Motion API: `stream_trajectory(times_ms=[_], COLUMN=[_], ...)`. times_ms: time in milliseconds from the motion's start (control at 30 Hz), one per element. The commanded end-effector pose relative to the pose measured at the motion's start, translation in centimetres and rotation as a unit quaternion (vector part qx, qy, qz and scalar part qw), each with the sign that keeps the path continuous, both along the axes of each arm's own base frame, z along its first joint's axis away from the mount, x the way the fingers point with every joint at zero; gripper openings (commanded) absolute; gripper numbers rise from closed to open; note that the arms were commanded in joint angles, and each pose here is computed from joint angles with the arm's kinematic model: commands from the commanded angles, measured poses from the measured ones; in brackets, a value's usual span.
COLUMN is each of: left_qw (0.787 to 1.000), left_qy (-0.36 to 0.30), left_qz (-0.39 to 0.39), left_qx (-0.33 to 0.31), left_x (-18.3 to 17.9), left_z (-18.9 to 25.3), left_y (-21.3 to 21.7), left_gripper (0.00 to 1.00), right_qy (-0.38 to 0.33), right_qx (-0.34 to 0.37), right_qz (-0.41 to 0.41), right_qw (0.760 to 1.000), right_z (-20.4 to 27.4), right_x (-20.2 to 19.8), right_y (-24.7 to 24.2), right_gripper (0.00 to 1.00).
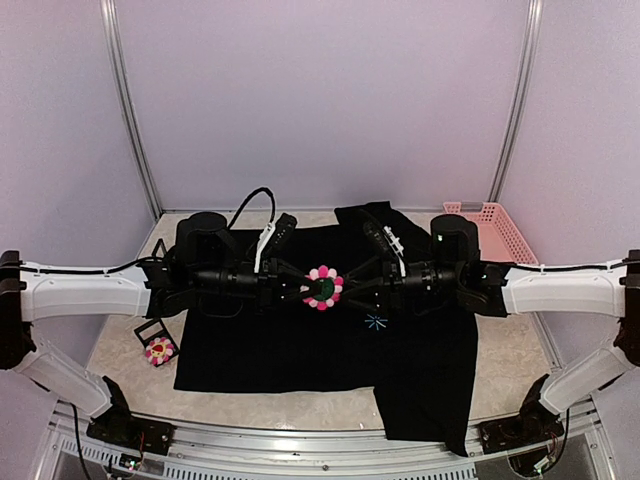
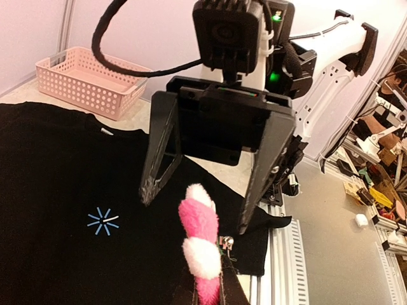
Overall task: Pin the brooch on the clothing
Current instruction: Pass from the left arm to the right
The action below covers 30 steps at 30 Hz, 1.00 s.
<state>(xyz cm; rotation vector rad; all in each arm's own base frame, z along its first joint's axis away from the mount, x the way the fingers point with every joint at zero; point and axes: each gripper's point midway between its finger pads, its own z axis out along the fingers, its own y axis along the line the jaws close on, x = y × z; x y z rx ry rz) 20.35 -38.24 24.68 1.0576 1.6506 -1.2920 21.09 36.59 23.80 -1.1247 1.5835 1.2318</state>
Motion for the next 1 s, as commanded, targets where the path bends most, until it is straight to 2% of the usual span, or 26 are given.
stream_trajectory(times_ms=[0,100,567,833,967], left_qw=[0.999,0.999,0.999,0.999,0.999], left_qy=[-0.011,-0.01,-0.009,-0.01,-0.01], left_qz=[-0.03,-0.033,-0.042,-0.046,-0.043], left_qx=[-0.031,-0.032,-0.021,-0.024,-0.027], left_x=[-0.9,-1.0,-1.4,-1.8,-1.7], left_z=[2.1,2.1,1.4,1.5,1.5], left_y=[-0.4,-0.5,-1.0,-1.1,-1.1], left_gripper=[0.0,0.0,0.0,0.0,0.0], right_qy=[0.009,0.014,0.019,0.031,0.04], right_qx=[0.028,0.028,0.047,0.044,0.039], right_qz=[0.044,0.049,0.061,0.066,0.08], right_qw=[0.999,0.998,0.997,0.996,0.995], right_z=[1.3,1.1,2.1,1.4,0.8], right_x=[-1.1,-1.1,-0.9,-0.9,-1.4], right_y=[1.0,1.3,2.3,3.0,3.5], right_gripper=[0.58,0.52,0.52,0.42,0.43])
